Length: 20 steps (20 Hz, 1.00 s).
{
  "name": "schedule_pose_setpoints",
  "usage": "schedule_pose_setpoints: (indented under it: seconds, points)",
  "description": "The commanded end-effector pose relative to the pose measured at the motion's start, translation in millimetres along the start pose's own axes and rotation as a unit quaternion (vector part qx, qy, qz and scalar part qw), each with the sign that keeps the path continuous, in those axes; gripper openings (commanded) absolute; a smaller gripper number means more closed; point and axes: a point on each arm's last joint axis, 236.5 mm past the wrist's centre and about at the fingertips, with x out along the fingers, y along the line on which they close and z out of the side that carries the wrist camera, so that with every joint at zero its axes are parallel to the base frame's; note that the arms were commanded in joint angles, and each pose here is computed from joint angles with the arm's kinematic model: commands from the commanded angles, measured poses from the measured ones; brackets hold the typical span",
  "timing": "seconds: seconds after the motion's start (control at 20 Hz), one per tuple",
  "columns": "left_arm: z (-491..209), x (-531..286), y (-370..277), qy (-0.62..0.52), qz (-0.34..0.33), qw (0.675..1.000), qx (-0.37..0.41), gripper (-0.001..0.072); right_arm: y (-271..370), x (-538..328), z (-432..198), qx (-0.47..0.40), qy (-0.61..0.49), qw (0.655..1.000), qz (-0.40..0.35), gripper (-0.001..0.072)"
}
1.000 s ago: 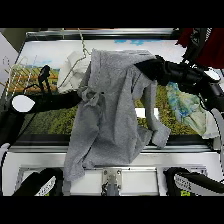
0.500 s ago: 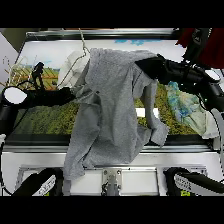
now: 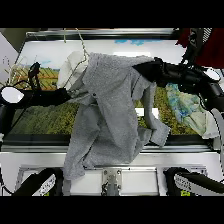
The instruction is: Fold the clothes and pants, and hang the long-sleeved shirts on hangers.
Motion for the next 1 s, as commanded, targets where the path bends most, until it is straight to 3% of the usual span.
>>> schedule_pose_setpoints:
  seconds: [0.0,0.65,0.95]
  points:
    - [8,-8,4,-0.007,0.019,1.000,0.019,0.0013,-7,-2,-19,-0.010,0.043,0.999,-0.014,0.0008]
    - [46,-54,-6,-0.049,0.023,0.998,0.045,0.0013,-26,-29,-28,-0.037,0.073,0.996,-0.047,0.0008]
    - [70,-117,-86,-0.094,-0.018,0.986,0.135,0.0012,-22,-27,-39,-0.026,0.052,0.998,-0.030,0.0008]
